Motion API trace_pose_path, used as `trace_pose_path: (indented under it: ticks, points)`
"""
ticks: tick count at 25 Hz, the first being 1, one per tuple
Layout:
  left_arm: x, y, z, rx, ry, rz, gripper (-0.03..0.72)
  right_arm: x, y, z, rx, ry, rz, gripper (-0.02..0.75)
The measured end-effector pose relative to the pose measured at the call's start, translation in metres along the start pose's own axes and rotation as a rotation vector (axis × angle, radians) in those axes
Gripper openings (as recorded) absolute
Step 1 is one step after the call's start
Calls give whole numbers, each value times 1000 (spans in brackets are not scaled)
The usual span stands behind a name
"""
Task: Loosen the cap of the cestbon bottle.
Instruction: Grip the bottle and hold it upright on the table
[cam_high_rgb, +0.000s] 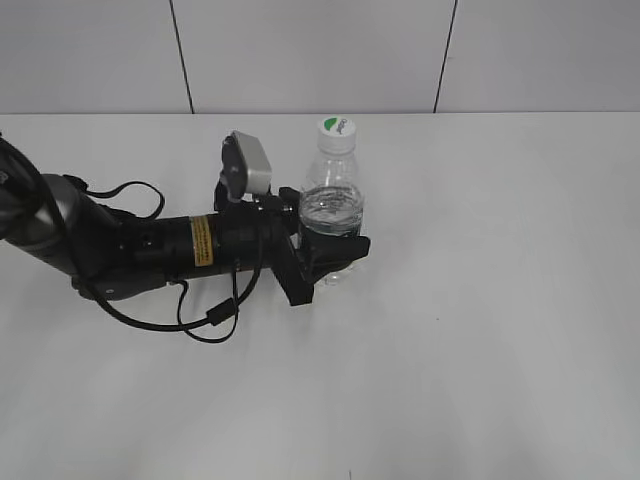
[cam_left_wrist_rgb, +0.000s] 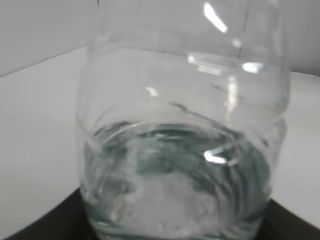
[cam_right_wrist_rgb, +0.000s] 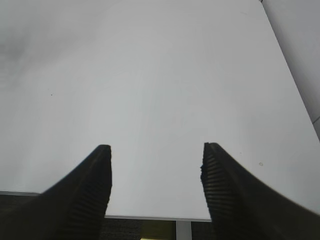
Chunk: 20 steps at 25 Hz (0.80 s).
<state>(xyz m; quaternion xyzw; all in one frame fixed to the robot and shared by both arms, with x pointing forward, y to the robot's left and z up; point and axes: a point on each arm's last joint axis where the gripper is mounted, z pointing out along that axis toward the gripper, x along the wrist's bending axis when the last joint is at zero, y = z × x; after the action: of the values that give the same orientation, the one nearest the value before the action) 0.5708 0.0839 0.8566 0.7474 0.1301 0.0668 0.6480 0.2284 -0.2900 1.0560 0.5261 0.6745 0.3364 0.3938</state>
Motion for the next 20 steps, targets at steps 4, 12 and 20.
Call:
trace_pose_path:
  ticks: [4,12,20]
  points:
    - [-4,-1,5,-4,-1,-8,403,0,0,0,0,0,0,442]
    - [-4,-12,10,-8,29,-99,403,0,0,0,0,0,0,442]
    - [-2,-19,12,5,32,-121,403,0,0,0,0,0,0,442]
